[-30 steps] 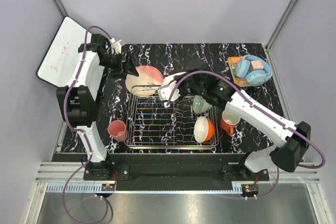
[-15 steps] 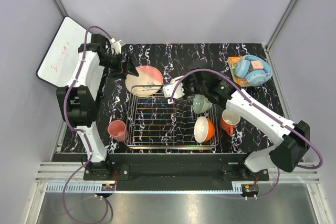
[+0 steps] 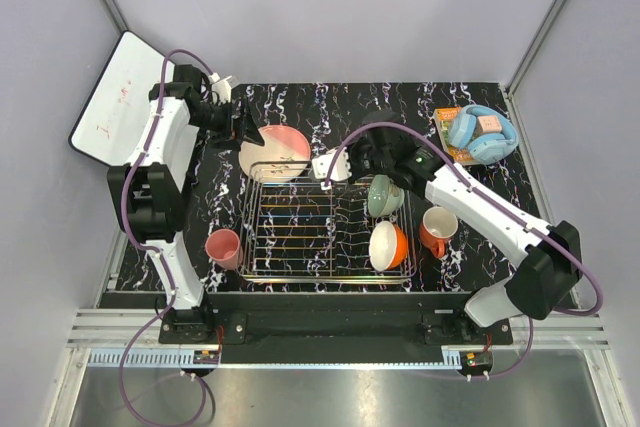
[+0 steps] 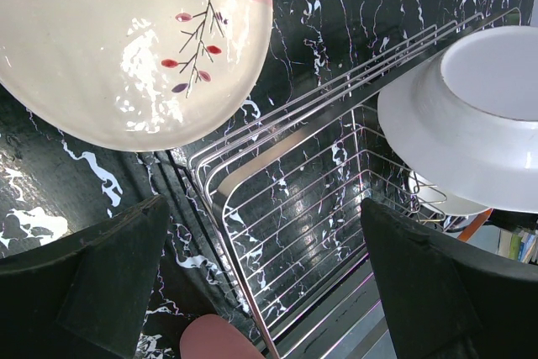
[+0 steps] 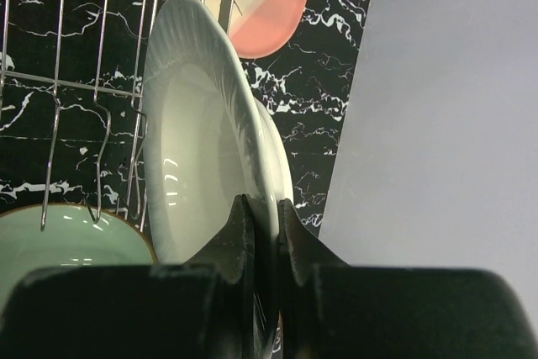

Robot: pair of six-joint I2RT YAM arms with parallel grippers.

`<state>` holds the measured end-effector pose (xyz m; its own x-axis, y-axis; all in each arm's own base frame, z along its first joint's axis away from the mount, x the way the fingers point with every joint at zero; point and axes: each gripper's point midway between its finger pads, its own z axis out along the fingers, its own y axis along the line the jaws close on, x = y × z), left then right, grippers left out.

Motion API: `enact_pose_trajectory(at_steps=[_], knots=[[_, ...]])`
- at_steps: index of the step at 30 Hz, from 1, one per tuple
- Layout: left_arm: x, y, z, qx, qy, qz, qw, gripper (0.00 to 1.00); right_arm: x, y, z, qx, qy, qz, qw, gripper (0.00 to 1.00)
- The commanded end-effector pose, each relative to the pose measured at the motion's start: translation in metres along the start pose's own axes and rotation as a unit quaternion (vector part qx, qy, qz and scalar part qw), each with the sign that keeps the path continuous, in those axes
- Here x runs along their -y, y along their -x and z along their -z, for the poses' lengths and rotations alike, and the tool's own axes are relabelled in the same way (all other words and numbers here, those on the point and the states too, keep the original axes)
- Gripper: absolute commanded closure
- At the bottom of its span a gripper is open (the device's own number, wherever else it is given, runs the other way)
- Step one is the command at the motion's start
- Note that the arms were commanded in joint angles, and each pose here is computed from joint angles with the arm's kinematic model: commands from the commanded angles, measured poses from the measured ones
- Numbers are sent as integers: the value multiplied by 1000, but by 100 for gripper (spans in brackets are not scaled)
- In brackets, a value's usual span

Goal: Load the mixed dishes into the dish rack

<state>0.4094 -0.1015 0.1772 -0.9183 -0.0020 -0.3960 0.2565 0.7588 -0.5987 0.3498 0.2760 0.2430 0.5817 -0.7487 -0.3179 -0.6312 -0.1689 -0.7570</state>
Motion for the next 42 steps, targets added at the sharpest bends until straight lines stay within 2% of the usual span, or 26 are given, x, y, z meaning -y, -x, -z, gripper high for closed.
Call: enact_pose_trajectory(at_steps=[1,14,28,37,42], knots=[[7,9,5,17,-8,-24,1000,1,56,14,11,31,-86,8,996,100],[7,14,2,19,-11,-23,1000,1,31,-3,3,26,-73,-39,996,100],[8,17,1,19,-17,-19,999,1,-25,-15,4,24,-47,-106,993,100],[8,16,1,19,-17,-19,1000,1,-30,-24,-5,17,-38,-121,992,100],[8,15,2,19,-14,-21,1000,1,-32,-24,-14,27,-27,-159,986,100]])
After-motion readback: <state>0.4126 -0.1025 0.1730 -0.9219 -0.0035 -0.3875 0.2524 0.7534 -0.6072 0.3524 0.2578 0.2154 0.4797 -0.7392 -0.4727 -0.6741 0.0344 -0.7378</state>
